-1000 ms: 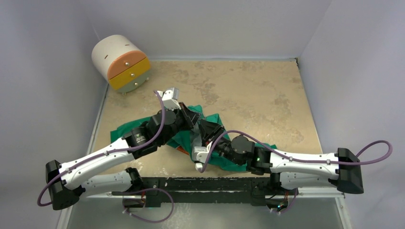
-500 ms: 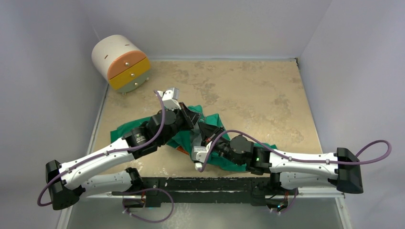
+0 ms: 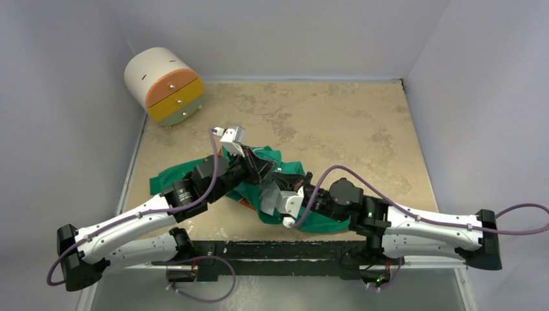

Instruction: Zip up the jacket

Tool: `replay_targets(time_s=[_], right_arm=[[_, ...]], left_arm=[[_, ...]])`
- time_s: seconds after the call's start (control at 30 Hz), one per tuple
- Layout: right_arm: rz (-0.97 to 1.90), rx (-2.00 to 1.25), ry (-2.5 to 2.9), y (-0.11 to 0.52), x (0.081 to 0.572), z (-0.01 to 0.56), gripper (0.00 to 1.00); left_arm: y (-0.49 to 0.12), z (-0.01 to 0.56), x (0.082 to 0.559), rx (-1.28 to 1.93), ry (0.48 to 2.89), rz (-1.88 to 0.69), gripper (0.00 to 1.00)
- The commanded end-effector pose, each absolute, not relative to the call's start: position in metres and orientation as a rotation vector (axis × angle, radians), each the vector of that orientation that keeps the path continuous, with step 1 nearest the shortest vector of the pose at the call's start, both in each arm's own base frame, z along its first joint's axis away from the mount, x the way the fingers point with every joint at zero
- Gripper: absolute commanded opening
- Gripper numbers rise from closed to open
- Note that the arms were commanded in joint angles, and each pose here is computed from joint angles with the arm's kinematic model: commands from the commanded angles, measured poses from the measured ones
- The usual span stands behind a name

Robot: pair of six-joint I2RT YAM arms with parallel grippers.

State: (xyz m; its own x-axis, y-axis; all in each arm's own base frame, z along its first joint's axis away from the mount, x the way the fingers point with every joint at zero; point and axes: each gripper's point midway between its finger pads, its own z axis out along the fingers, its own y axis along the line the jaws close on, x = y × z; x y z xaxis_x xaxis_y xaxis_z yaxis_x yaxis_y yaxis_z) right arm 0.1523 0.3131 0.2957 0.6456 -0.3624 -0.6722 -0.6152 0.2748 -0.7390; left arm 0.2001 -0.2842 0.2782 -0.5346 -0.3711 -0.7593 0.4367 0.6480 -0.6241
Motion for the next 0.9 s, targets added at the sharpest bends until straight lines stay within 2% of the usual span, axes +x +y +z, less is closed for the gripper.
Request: replay_targets(time_s=[0.0,0.2,0.63,0.87], right_arm=[[0.371,-1.278,0.947,0.318,0.140,0.316,0.00],[0.427,-1.228,1.006,0.317,0.142,0.313,0.00],[0.541,-0.918,1.040,0.274,0.154,0.337,0.00],[0.571,-0.875,1.040,0.268,0.157,0.332,0.00]], left_arm=[[-0.295,0.310,0.183,0.199,1.730,-1.153,0.00],[-0.296,0.314,0.172,0.258,1.678,-1.204,0.00],[-0.305,0.307,0.145,0.428,1.657,-1.311,0.00],[-0.313,0.314,0.130,0.490,1.616,-1.407,0.00]])
